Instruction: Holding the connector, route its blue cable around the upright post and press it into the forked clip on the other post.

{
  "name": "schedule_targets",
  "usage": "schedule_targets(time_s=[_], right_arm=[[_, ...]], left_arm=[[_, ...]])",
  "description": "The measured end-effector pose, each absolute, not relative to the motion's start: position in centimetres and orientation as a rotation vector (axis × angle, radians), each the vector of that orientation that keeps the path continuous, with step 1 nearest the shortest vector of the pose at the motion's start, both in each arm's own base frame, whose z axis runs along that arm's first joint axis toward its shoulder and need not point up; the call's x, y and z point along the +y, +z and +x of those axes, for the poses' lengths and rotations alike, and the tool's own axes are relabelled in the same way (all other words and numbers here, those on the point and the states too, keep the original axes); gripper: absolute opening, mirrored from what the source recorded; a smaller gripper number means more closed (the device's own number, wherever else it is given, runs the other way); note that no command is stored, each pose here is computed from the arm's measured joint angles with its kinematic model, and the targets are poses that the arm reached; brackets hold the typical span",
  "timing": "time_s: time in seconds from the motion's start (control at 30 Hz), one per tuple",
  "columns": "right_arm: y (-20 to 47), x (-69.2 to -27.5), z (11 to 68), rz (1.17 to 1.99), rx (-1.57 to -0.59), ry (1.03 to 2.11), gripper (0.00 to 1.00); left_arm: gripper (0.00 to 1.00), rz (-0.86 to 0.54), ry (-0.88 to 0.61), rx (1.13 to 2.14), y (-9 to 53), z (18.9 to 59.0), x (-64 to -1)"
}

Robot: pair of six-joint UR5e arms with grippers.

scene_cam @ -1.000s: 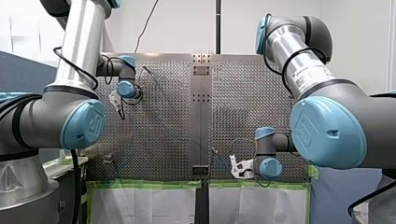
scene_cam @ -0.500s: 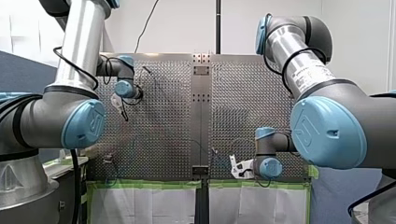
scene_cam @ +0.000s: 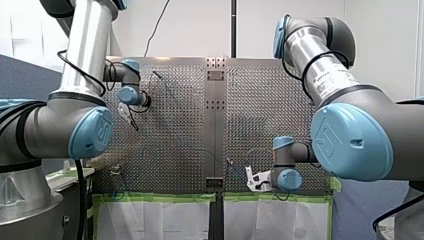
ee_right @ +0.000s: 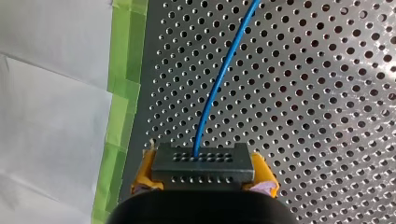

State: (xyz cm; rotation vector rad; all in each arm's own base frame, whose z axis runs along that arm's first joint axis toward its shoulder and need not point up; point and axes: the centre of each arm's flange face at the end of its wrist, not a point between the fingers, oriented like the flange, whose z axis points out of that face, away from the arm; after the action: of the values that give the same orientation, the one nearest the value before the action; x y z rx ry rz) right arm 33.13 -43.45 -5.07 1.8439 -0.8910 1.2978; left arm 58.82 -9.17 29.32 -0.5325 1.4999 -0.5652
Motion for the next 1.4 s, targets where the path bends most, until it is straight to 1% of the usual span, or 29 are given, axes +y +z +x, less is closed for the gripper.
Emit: schedule_targets(time_s=[0.3, 0.67, 0.93, 1.2, 1.4], right_arm=[[-5.1, -43.4, 33.2, 1.847, -0.89, 1.297, 0.0], [-5.1, -43.3, 33.3, 1.85, -0.888, 1.297, 0.0], [-5.1, -43.2, 33.3, 1.852, -0.886, 1.296, 0.0], [-5.1, -43.2, 33.3, 1.852, -0.886, 1.296, 0.0], [-5.1, -43.2, 33.3, 1.853, -0.886, 1.297, 0.0]], left_arm=[[1.0, -0.566, -0.66, 1.537, 28.6, 57.7, -9.0], [1.0, -0.564, -0.781, 1.493, 29.8, 56.3, -8.4], [1.0, -0.565, -0.884, 1.501, 29.9, 56.1, -9.0], [1.0, -0.615, -0.924, 1.51, 29.3, 55.1, -8.6], [1.0, -0.609, -0.934, 1.51, 29.5, 53.5, -8.5]])
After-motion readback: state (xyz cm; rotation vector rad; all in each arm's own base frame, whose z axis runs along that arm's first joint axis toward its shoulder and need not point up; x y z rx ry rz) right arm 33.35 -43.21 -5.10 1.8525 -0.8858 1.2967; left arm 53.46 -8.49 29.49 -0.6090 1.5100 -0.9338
